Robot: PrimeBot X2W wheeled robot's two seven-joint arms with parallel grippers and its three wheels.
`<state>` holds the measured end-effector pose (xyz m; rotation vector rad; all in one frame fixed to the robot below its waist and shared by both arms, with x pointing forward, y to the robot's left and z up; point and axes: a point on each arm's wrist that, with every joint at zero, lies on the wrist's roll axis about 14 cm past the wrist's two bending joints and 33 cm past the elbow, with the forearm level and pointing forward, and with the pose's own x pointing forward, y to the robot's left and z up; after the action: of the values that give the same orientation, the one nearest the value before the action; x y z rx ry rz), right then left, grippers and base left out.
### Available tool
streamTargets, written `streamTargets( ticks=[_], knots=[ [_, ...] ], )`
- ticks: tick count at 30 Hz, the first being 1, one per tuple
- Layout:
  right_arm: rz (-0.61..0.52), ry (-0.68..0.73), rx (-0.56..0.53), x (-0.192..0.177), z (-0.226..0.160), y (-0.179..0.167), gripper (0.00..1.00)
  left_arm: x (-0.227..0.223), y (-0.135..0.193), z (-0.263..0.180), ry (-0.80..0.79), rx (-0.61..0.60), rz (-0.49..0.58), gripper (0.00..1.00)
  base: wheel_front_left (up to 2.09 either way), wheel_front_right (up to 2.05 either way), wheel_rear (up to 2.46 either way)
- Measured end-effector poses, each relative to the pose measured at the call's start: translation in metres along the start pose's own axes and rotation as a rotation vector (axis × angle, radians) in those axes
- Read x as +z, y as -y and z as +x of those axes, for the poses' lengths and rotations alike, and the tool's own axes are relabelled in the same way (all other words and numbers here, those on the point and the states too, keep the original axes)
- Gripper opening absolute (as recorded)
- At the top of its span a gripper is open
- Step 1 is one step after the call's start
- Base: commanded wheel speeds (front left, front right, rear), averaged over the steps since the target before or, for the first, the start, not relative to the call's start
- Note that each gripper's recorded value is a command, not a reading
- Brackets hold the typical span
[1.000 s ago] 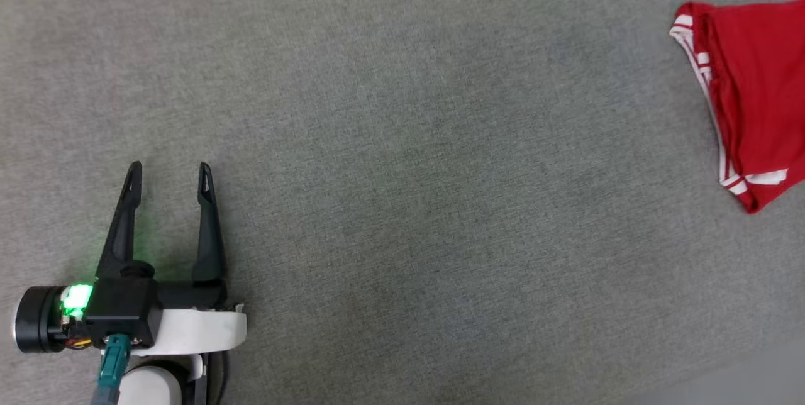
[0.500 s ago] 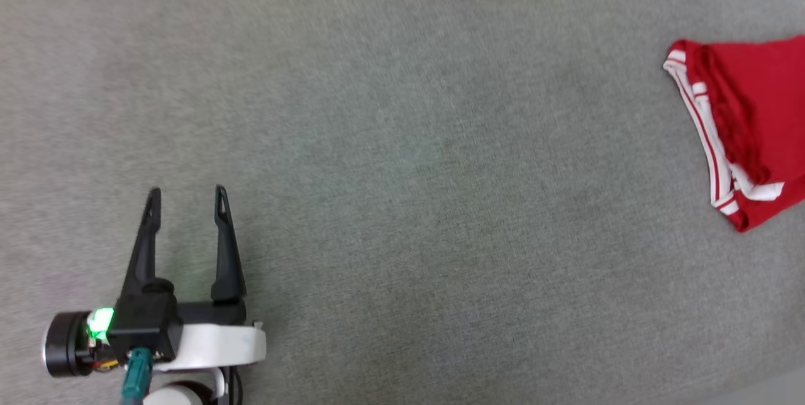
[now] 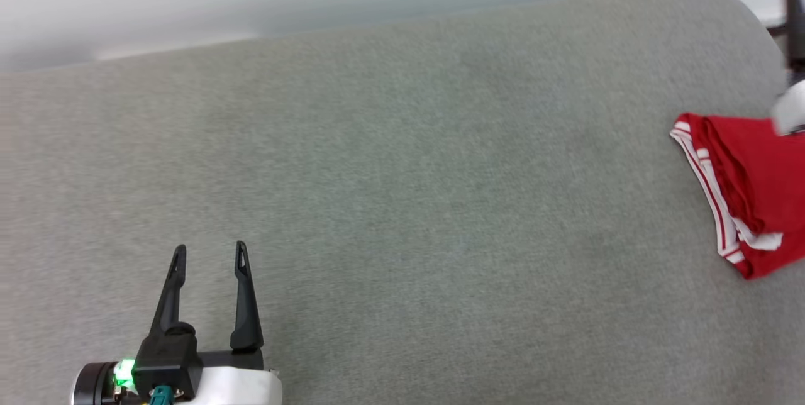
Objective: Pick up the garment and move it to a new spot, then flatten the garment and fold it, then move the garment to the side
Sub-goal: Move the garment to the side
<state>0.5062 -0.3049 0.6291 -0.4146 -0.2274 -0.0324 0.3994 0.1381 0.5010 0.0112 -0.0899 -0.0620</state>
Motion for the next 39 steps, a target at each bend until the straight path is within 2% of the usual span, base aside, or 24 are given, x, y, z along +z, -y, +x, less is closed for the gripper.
streamTargets(
  ticks=[4,7,8,11,17,24,39],
  knots=[
    [0.079,0.153,0.067,0.045,-0.003,-0.046,1.00,0.009,-0.009,-0.010,0.015,0.026,0.008,1.00,0.00,0.00,0.00],
    [0.144,0.197,0.113,0.057,-0.015,-0.077,1.00,0.014,-0.015,-0.016,0.027,0.045,0.013,1.00,0.00,0.00,0.00],
    [0.144,0.197,0.113,0.057,-0.015,-0.077,1.00,0.014,-0.015,-0.016,0.027,0.045,0.013,1.00,0.00,0.00,0.00],
    [0.240,0.205,0.144,0.060,-0.034,-0.105,1.00,0.017,-0.019,-0.025,0.029,0.056,0.014,1.00,0.00,0.00,0.00],
    [0.349,0.127,0.152,0.038,-0.072,-0.133,1.00,0.022,-0.027,-0.039,0.036,0.088,0.014,1.00,0.00,0.00,0.00],
    [0.422,0.027,0.117,0.011,-0.114,-0.142,1.00,0.024,-0.034,-0.055,0.034,0.107,0.016,1.00,0.00,0.00,0.00],
    [0.480,-0.050,0.064,-0.004,-0.169,-0.141,1.00,0.026,-0.031,-0.075,0.036,0.093,0.004,1.00,0.00,0.00,0.00]
  ],
)
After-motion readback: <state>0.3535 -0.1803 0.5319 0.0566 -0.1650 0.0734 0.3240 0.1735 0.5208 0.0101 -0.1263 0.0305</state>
